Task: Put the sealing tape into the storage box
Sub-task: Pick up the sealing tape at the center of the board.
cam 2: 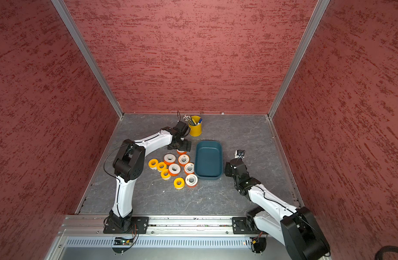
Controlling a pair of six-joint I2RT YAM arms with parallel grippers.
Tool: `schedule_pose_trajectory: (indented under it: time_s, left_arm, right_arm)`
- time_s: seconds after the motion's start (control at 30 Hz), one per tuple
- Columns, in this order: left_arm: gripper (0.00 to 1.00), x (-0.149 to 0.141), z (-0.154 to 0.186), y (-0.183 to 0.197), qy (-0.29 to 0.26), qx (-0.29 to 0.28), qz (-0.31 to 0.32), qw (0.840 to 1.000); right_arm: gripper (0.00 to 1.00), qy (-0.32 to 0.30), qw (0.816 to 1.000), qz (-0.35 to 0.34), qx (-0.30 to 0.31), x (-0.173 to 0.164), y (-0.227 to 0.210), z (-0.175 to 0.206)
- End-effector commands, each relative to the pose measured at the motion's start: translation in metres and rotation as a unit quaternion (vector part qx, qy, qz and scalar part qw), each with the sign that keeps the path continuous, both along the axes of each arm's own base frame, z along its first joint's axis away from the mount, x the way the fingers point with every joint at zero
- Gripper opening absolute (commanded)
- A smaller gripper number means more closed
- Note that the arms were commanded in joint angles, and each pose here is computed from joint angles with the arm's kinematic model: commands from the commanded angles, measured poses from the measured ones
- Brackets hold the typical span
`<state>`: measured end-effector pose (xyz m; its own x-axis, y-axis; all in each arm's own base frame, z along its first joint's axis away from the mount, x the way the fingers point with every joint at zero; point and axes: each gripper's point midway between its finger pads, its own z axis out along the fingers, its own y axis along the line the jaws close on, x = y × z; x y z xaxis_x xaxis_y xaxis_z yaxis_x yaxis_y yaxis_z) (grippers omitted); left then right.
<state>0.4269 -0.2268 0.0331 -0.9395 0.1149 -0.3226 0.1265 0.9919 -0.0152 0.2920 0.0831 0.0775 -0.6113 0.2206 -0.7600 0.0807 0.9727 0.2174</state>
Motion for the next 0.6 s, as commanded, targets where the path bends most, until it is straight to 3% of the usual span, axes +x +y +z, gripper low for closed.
schedule_pose_trajectory:
  time_s: [0.0, 0.2, 0.57]
  left_arm:
    - [1.00, 0.005, -0.002, -0.002, -0.006, 0.023, -0.004, 1.000]
    - [1.00, 0.008, -0.013, -0.001, -0.011, 0.056, -0.001, 0.998]
    - [0.73, 0.005, 0.000, 0.000, -0.024, 0.063, 0.006, 0.998]
  right_arm:
    - [0.67, -0.019, 1.000, 0.007, 0.013, 0.009, 0.008, 0.016]
    - [0.66, -0.019, 1.000, 0.005, 0.013, 0.009, 0.008, 0.015]
    - [0.66, -0.016, 1.000, 0.006, 0.013, 0.010, 0.009, 0.015]
